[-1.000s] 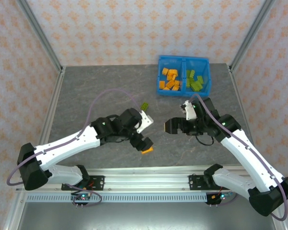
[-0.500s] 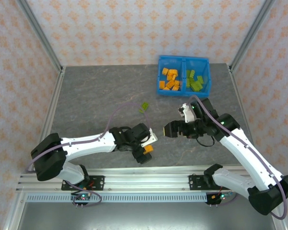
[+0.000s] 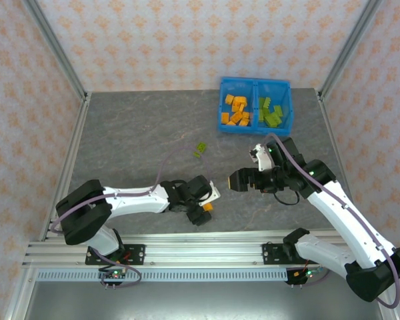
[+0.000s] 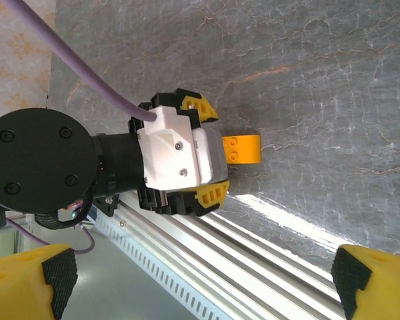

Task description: Sort the legos into containers by color

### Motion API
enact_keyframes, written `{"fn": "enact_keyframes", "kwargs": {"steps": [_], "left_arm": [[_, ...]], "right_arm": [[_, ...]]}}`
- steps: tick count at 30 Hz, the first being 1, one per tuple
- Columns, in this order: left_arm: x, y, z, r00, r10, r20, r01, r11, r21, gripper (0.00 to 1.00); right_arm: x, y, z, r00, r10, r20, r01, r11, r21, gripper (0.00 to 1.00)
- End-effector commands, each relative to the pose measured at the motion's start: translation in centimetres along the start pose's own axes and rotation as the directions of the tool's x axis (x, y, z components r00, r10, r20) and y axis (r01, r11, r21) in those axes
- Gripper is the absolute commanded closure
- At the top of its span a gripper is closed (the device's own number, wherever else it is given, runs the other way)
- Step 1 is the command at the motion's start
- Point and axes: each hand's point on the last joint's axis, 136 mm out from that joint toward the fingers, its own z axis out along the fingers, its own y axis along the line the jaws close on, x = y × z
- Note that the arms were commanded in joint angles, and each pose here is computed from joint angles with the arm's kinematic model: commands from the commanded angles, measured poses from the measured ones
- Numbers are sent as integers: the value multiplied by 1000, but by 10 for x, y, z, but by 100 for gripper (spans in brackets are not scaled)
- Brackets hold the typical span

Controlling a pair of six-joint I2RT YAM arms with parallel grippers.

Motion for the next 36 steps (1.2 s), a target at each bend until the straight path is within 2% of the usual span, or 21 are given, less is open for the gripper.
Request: {"fn": "enact_keyframes", "kwargs": {"steps": [1,7,9,12,16,19,22,25,29,33,36], "left_arm": [[3,1,8,1000,21,-11,-21,999,-24,30],[14,-8,20,997,33,-66,-33,999,2,49],[16,-8,23,997,28,-72,-28,1000,2,59],[15,-9,23,998,14,-59,-14,1000,6,65],[4,-8,13,1000,-5,-11,5,1000,6,67],[-15,-3,-3,996,-42,74,42,999,-4,70],[-36,9,-24,976,-131,177,128,991,24,70],[-60,35,-46,932,-217,291,219,975,28,70],[-108,90,-74,841,-307,446,343,939,0,72],[-164,148,-91,771,-361,525,442,896,-34,73],[-203,184,-90,750,-376,545,485,872,-67,73]], "right_arm": [[1,-5,-3,1000,16,9,-16,999,28,1],[-4,-3,-4,1000,10,20,-11,1000,28,1],[-5,-3,-4,1000,8,21,-8,1000,31,1],[-6,-3,-3,1000,8,18,-9,999,33,1],[-6,-4,-2,1000,8,20,-9,999,35,0],[-8,-4,-3,999,9,30,-10,999,40,0],[-13,-5,-6,998,12,60,-15,999,51,0],[-24,-5,-14,990,19,138,-29,997,68,0],[-57,-3,-33,944,41,328,-72,994,82,1],[-85,-3,-51,884,61,464,-122,987,102,1],[-96,-7,-59,846,80,528,-162,981,110,1]]}}
